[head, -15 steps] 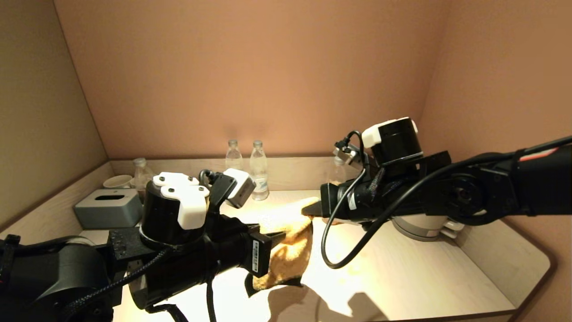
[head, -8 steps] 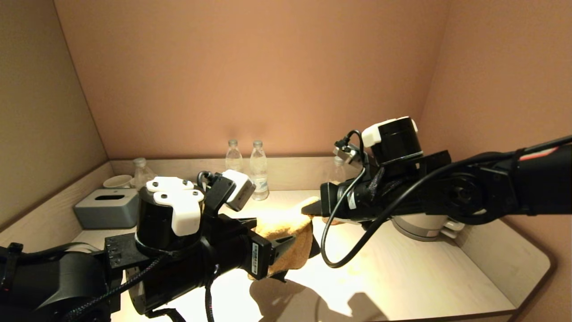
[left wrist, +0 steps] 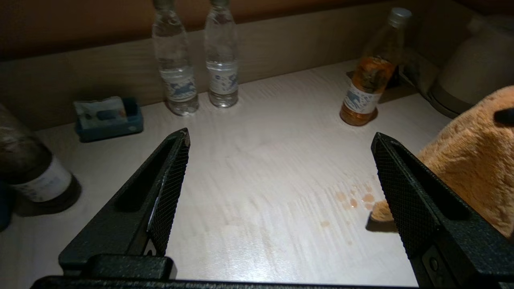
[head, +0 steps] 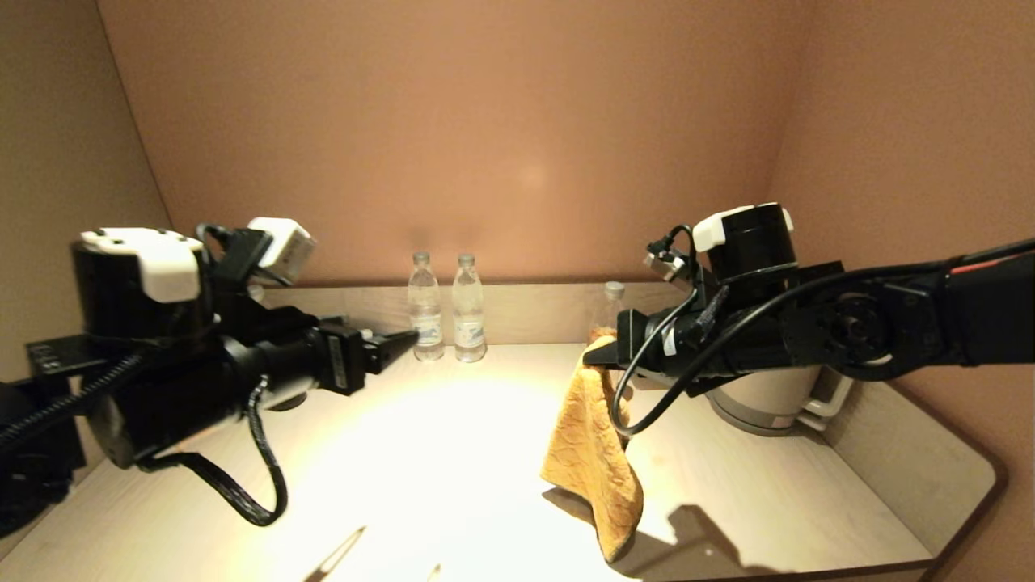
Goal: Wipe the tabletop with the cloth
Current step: Sweep the stains on the table
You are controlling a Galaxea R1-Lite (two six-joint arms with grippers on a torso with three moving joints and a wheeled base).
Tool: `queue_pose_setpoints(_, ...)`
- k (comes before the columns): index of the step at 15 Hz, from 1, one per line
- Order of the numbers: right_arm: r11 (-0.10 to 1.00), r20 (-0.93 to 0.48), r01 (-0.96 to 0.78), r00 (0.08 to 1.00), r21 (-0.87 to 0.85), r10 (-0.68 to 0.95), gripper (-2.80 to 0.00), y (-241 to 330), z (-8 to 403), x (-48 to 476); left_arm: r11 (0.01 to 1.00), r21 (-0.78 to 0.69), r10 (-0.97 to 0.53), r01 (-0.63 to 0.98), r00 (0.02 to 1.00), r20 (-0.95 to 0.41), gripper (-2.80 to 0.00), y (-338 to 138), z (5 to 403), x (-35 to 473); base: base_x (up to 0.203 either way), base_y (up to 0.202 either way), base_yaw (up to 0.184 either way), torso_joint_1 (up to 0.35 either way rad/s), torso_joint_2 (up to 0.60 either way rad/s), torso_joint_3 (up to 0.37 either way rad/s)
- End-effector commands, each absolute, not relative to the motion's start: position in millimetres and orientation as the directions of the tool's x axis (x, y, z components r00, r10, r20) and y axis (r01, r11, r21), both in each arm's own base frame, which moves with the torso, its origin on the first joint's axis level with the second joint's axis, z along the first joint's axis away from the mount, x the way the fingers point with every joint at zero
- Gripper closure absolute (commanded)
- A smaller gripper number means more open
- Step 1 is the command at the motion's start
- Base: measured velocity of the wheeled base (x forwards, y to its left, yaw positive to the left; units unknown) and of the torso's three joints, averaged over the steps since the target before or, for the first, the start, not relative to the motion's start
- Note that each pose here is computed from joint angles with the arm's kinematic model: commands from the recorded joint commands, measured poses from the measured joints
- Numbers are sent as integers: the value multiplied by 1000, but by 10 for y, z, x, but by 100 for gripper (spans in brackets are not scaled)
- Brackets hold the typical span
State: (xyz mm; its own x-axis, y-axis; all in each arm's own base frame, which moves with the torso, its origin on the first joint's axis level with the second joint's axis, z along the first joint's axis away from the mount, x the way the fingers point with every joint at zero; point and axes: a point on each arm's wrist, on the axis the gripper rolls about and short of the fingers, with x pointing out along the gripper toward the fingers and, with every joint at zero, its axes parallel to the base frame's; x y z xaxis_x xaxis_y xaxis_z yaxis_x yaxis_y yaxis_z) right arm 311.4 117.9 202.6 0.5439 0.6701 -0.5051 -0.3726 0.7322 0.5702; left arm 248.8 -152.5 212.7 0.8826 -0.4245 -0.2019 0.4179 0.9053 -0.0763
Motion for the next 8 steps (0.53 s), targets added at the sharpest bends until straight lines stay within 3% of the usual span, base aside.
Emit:
queue_pose_setpoints(1, 738, -506, -357, 553, 573, 661, 0, 1122, 2018, 3138, 953, -64, -301, 297, 950, -77, -280, -998, 2570, 2323, 0, 0, 0, 0, 0, 0)
queue_pose_setpoints(8, 749, -505, -336, 575, 571, 643, 0, 1026, 2024, 3170, 998, -41, -45, 44, 998, -32, -280, -310, 3090, 1661, 0, 0, 0, 0, 0, 0)
